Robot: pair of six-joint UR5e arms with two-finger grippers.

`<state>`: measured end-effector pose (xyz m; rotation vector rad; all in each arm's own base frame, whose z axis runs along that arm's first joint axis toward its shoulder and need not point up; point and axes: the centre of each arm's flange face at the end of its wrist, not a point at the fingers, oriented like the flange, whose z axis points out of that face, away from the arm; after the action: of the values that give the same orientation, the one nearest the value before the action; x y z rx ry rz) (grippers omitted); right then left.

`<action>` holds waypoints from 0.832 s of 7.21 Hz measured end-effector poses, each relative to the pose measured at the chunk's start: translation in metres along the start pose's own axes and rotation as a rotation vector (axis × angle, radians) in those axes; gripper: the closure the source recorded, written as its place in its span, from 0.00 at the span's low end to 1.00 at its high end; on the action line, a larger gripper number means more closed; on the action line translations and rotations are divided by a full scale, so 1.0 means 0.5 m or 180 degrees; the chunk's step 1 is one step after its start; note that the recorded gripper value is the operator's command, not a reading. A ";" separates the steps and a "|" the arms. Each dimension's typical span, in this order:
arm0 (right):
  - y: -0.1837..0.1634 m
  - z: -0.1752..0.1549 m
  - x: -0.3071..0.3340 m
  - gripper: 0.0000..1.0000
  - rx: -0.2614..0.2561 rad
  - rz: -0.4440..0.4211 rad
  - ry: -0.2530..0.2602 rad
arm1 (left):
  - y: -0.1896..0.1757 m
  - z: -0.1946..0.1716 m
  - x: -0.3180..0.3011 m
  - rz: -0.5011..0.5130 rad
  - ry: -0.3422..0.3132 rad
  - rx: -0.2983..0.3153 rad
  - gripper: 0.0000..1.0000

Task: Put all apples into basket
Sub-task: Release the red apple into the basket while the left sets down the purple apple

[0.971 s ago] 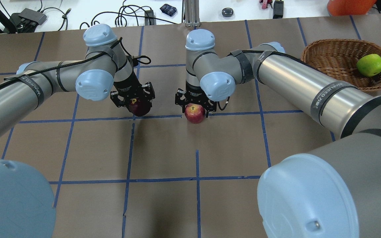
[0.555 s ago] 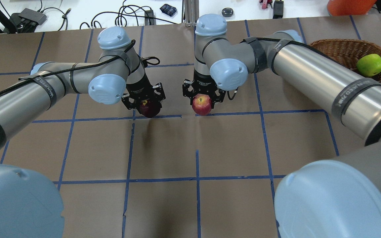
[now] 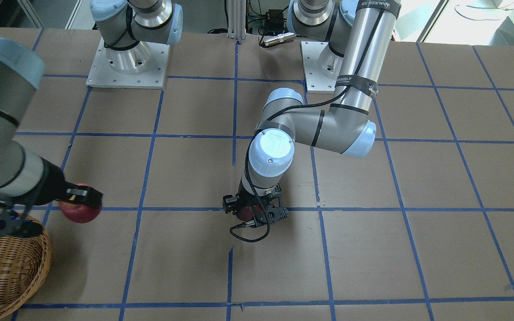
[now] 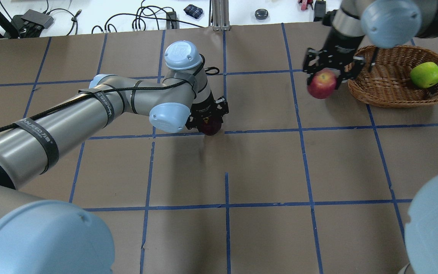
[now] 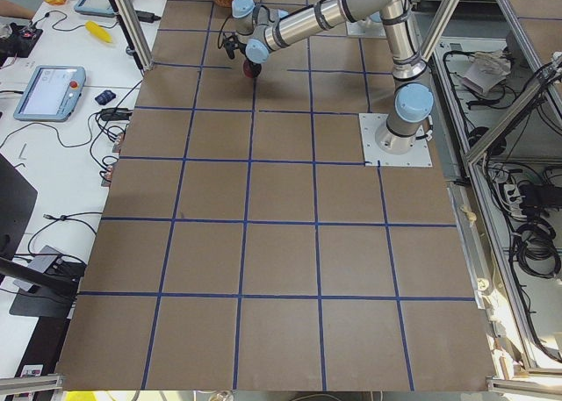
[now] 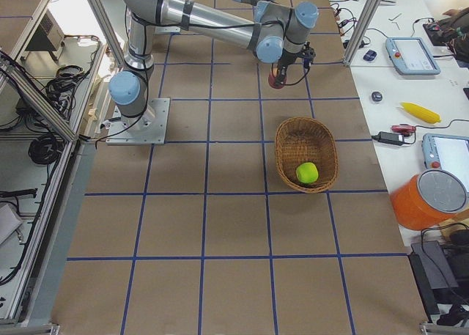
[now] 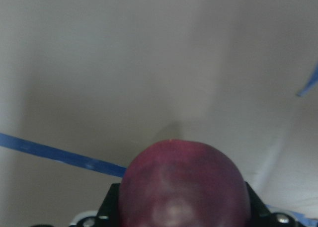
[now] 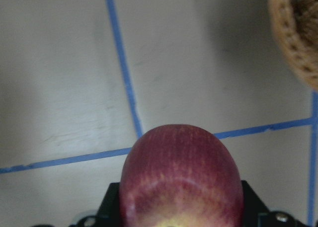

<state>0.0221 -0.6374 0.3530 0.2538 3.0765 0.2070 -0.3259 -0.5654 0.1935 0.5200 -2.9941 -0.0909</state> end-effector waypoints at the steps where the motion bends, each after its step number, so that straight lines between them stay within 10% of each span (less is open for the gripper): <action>1: -0.040 -0.023 0.091 1.00 0.0107 -0.0186 0.0201 | 0.019 0.008 0.017 0.0039 -0.0023 -0.0002 0.00; 3: -0.142 -0.012 0.238 1.00 0.0149 -0.0547 0.0579 | 0.033 -0.012 0.034 0.0079 0.0019 0.0035 0.00; 6: -0.232 0.078 0.365 1.00 0.0144 -0.0745 0.0688 | 0.087 -0.210 0.035 0.0400 0.0117 0.0166 0.00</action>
<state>-0.1741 -0.7154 0.2918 -0.1372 3.2897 0.1643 -0.3450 -0.5350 0.3028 0.3335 -2.9908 0.0065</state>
